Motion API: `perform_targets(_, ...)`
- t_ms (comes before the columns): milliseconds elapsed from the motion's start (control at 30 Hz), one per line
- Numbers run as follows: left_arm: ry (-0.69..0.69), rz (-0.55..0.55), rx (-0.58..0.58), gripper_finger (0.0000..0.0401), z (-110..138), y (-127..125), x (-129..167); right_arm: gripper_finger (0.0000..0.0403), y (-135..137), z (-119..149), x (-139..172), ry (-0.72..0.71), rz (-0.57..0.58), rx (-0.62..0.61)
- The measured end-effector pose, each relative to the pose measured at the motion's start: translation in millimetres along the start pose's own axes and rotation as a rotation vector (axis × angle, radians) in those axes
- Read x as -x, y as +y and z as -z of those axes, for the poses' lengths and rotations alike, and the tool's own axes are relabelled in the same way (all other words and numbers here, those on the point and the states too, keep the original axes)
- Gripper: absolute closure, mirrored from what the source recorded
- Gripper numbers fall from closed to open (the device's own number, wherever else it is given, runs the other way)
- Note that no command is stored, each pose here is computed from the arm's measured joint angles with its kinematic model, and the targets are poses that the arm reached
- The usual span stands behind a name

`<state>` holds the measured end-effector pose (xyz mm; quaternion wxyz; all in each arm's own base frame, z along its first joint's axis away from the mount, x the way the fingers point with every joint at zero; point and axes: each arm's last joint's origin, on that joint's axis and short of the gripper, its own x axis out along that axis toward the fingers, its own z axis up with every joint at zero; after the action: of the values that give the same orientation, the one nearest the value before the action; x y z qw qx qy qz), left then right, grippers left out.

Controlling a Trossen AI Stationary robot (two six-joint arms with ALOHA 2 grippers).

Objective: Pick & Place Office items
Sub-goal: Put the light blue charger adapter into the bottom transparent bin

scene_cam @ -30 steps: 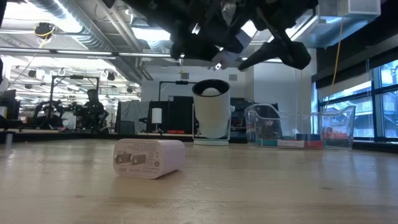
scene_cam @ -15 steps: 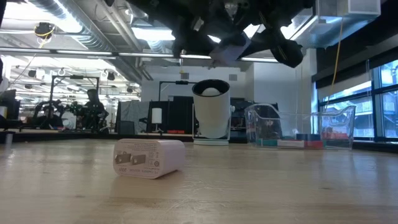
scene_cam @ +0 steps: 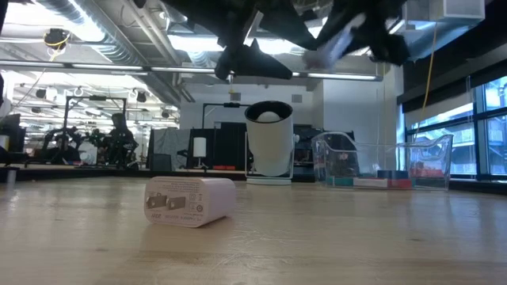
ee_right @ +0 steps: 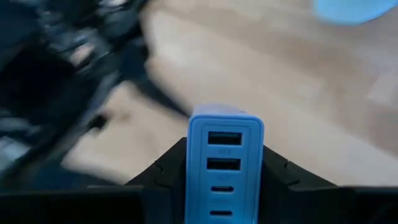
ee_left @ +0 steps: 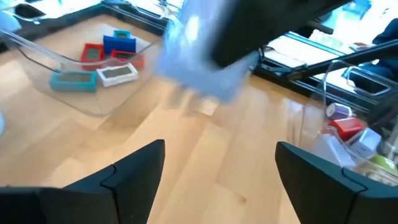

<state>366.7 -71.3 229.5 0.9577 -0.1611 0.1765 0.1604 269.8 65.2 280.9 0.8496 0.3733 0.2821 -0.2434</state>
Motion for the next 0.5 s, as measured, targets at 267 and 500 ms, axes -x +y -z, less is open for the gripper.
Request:
perform_targets(267,0.008,0.014,0.0,0.01,0,0,0,0.0283,17,4,54,-0.031,-0.274,-0.029)
perform_targets(500,-0.013,-0.025,-0.003,0.0101,-1,1,0,0.0282,38,3,100,-0.241,-0.525,-0.01)
